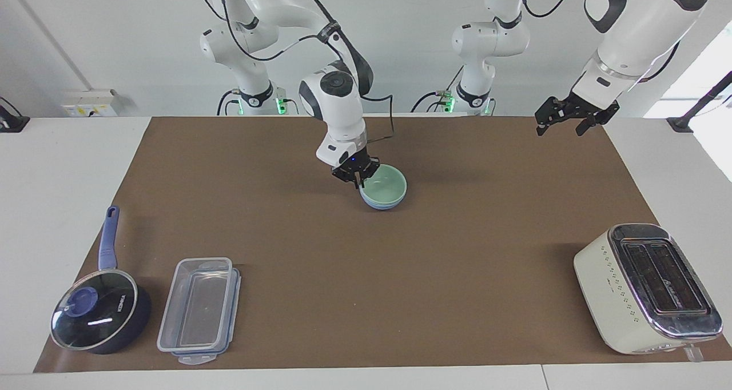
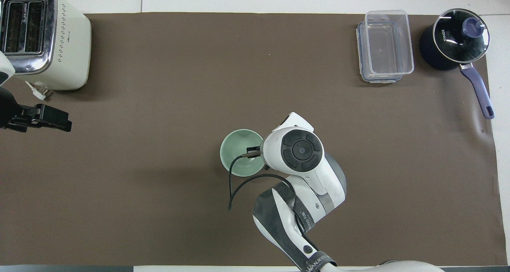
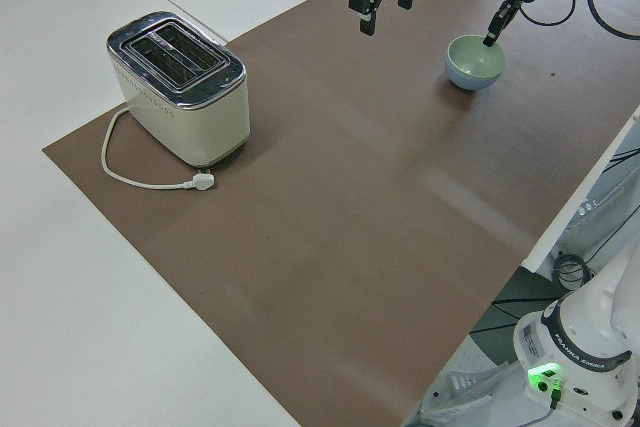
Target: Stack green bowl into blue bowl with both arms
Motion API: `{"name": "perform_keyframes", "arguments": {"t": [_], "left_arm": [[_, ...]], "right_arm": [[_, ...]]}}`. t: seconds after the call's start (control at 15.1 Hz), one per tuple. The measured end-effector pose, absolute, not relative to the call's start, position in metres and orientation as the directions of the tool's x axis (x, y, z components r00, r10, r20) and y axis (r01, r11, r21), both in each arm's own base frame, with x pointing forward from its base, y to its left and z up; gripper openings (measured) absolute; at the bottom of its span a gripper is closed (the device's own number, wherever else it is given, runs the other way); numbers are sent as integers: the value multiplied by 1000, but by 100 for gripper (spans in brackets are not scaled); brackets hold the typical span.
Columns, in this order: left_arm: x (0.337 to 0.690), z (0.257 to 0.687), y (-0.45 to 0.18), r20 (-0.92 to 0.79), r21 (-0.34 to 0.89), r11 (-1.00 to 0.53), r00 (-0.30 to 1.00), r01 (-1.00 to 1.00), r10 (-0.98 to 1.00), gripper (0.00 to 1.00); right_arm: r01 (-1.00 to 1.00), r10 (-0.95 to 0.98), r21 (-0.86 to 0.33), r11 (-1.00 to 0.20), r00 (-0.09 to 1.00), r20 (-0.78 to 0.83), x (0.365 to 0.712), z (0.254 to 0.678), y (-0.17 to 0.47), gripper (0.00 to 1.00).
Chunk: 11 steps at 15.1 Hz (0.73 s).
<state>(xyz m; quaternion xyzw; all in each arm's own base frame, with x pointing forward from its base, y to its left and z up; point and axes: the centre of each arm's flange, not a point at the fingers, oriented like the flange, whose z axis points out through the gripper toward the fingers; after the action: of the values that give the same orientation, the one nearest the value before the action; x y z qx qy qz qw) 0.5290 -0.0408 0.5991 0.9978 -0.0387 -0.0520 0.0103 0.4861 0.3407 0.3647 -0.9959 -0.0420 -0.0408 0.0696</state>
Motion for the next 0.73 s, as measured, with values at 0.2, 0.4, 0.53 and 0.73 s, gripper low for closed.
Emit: {"name": "perform_keyframes", "arguments": {"t": [0.2, 0.4, 0.53, 0.73], "left_arm": [[529, 599, -41, -103, 25, -997, 992, -77, -79, 100], [529, 599, -41, -103, 24, -997, 992, -77, -79, 100], [529, 599, -41, -103, 24, -997, 992, -77, -79, 100], [529, 599, -40, -103, 15, -997, 992, -78, -79, 100]], "right_arm": [[31, 14, -150, -988, 993, 116, 506, 408, 307, 71], [-56, -83, -166, -985, 984, 158, 526, 458, 243, 99], [-88, -115, -161, -983, 979, 166, 532, 479, 205, 100], [-109, -128, -134, -985, 981, 142, 536, 499, 144, 100]]}}
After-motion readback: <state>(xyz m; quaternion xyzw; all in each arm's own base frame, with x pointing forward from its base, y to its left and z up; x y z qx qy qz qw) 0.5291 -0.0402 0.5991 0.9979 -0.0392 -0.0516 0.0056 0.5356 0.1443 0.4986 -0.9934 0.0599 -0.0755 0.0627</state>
